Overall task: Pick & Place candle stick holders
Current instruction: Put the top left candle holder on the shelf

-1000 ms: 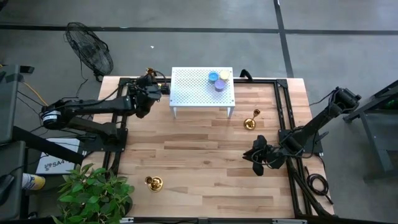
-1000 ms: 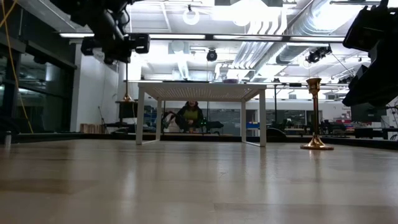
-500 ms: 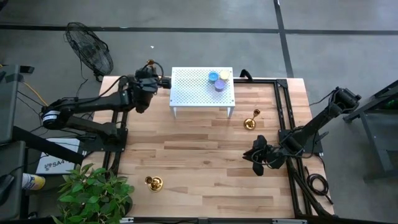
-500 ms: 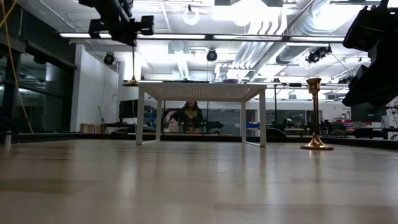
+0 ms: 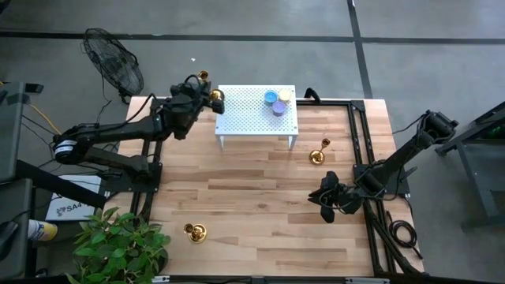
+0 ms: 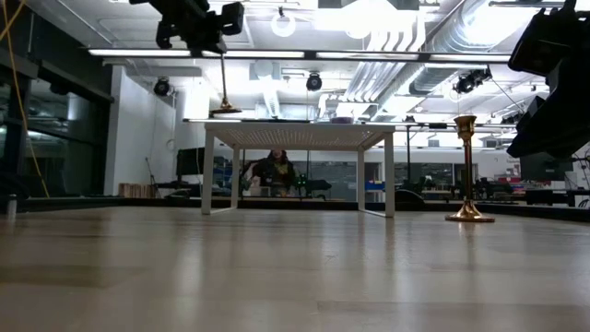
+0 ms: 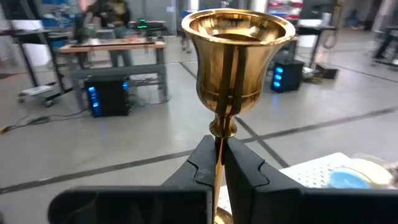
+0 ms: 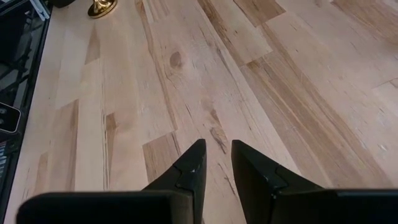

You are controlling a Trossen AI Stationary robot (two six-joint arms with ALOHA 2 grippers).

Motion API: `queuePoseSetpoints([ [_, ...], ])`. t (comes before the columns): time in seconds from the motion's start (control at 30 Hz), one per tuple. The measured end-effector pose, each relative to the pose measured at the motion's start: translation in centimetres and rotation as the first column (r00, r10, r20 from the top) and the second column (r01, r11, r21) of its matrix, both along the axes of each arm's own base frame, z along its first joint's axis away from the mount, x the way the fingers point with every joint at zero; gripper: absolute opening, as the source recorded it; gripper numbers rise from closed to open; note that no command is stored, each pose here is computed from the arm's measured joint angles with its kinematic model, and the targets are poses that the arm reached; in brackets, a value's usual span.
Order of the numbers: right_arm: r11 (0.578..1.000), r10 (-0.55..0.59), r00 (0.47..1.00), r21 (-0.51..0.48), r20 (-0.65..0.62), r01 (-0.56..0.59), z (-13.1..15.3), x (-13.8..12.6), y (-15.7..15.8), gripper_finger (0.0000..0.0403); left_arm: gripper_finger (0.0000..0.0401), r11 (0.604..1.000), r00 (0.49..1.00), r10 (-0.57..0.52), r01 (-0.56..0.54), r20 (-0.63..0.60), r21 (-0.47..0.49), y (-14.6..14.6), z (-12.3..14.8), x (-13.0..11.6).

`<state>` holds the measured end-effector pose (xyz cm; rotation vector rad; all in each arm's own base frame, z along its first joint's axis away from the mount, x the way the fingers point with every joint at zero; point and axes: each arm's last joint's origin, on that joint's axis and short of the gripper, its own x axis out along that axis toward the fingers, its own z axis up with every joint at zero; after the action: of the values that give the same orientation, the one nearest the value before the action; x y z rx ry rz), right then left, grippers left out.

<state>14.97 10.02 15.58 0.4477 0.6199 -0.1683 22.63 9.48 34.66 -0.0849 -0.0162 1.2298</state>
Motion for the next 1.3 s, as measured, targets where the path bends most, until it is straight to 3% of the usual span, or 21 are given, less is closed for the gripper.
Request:
queuePoseSetpoints([
  [0.5,1.000,0.006,1.000,-0.030,0.005,-0.006,0.0,0.0,0.0,0.0071,0.0007,0.971,0.971,-0.238,0.238,0.023,-0.002,3.2,-0.1,-0.2],
  [0.7,0.999,0.016,1.000,-0.046,0.005,-0.016,0.0,0.0,-0.1,0.0071,0.0007,0.959,0.958,-0.283,0.283,0.039,0.007,4.7,-0.2,-0.6],
  [1.07,0.997,-0.004,1.000,-0.083,-0.004,0.004,0.0,0.6,-1.0,0.0071,0.0007,0.944,0.942,-0.331,0.331,0.055,0.019,4.8,0.0,-0.6],
  [1.3,0.997,0.014,1.000,-0.080,-0.028,-0.016,-0.1,1.0,-1.5,0.0071,0.0007,0.931,0.932,-0.361,0.362,0.025,-0.046,5.5,-1.2,0.8],
])
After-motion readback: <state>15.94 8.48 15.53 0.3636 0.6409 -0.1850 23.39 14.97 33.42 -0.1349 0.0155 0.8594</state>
